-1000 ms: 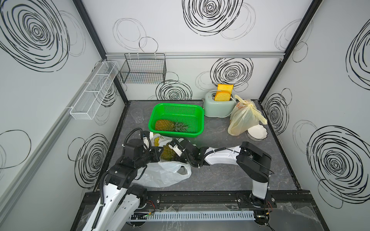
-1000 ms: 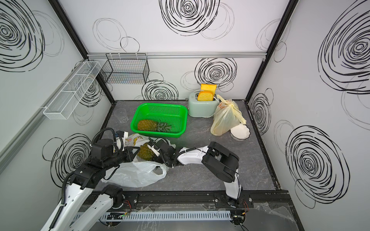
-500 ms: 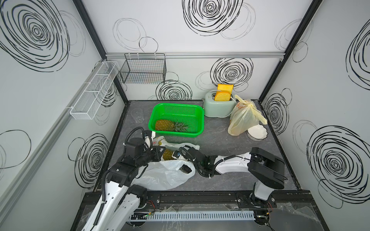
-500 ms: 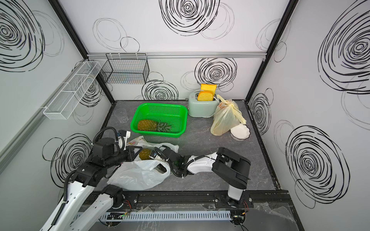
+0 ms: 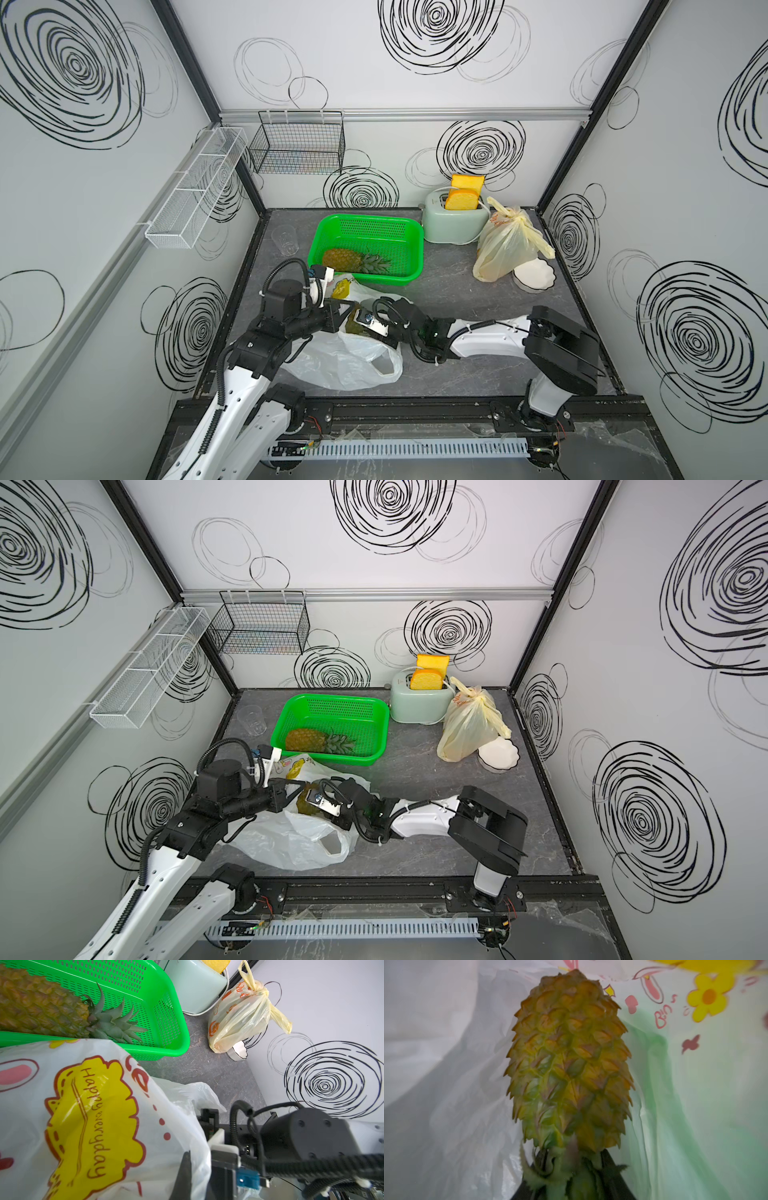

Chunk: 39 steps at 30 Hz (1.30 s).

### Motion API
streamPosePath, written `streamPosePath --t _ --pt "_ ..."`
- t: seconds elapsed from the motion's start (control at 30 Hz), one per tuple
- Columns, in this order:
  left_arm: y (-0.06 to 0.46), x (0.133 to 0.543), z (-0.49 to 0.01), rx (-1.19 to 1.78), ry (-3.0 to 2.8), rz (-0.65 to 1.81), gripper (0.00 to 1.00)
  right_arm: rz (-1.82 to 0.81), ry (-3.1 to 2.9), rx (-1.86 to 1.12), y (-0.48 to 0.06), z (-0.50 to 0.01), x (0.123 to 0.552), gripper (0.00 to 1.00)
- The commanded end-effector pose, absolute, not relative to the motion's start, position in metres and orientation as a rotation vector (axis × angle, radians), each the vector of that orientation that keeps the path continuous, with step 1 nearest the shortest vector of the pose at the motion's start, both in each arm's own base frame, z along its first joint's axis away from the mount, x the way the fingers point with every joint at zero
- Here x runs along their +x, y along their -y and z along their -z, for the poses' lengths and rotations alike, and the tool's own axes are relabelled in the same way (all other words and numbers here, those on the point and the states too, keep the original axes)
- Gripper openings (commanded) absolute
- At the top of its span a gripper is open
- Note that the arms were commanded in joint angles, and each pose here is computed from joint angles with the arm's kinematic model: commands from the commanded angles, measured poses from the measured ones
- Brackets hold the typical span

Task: Place the pineapple into a plastic bag & tie a knot
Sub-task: Place the pineapple in the plastic bag.

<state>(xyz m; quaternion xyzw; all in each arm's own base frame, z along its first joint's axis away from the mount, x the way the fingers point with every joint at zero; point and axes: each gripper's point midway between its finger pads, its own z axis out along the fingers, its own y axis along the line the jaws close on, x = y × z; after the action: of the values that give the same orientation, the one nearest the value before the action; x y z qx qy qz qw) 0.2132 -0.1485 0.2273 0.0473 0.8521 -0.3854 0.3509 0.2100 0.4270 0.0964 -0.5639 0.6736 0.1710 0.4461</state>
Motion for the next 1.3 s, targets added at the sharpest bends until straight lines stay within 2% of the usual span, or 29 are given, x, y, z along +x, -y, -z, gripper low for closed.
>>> streamPosePath --t 0.0,0.1,0.3,0.57,0.73,0.9,0.97,1.0,1.07,1.27 --pt "0.157 0.213 -0.232 0.196 -2.157 1.039 0.00 -0.414 -1.517 -1.254 -0.447 -0.144 0.238 0.09" --pt "0.155 0.215 -0.228 0.180 -2.166 1.020 0.00 -0.421 -1.505 -1.249 -0.447 -0.133 0.241 0.18" --pt "0.146 0.220 -0.222 0.156 -2.189 0.937 0.00 -0.430 -1.510 -1.281 -0.442 -0.115 0.237 0.49" --pt "0.143 0.223 -0.220 0.137 -2.197 0.910 0.00 -0.471 -1.460 -1.319 -0.430 -0.153 0.220 0.73" --pt "0.142 0.223 -0.222 0.141 -2.191 0.904 0.00 -0.573 -1.444 -1.379 -0.405 -0.181 0.189 0.77" --pt "0.143 0.223 -0.219 0.142 -2.192 0.910 0.00 -0.801 -1.465 -1.318 -0.372 -0.232 0.170 0.76" --pt "0.144 0.222 -0.218 0.140 -2.195 0.916 0.00 -0.861 -1.506 -1.191 -0.362 -0.254 0.185 0.77" --pt "0.144 0.222 -0.218 0.138 -2.196 0.915 0.00 -0.861 -1.567 -1.098 -0.355 -0.262 0.203 0.81" --pt "0.144 0.223 -0.217 0.136 -2.195 0.915 0.00 -0.819 -1.704 -0.978 -0.344 -0.262 0.240 0.82" --pt "0.145 0.223 -0.213 0.131 -2.210 0.924 0.00 -0.743 -1.870 -1.035 -0.348 -0.226 0.304 0.83"
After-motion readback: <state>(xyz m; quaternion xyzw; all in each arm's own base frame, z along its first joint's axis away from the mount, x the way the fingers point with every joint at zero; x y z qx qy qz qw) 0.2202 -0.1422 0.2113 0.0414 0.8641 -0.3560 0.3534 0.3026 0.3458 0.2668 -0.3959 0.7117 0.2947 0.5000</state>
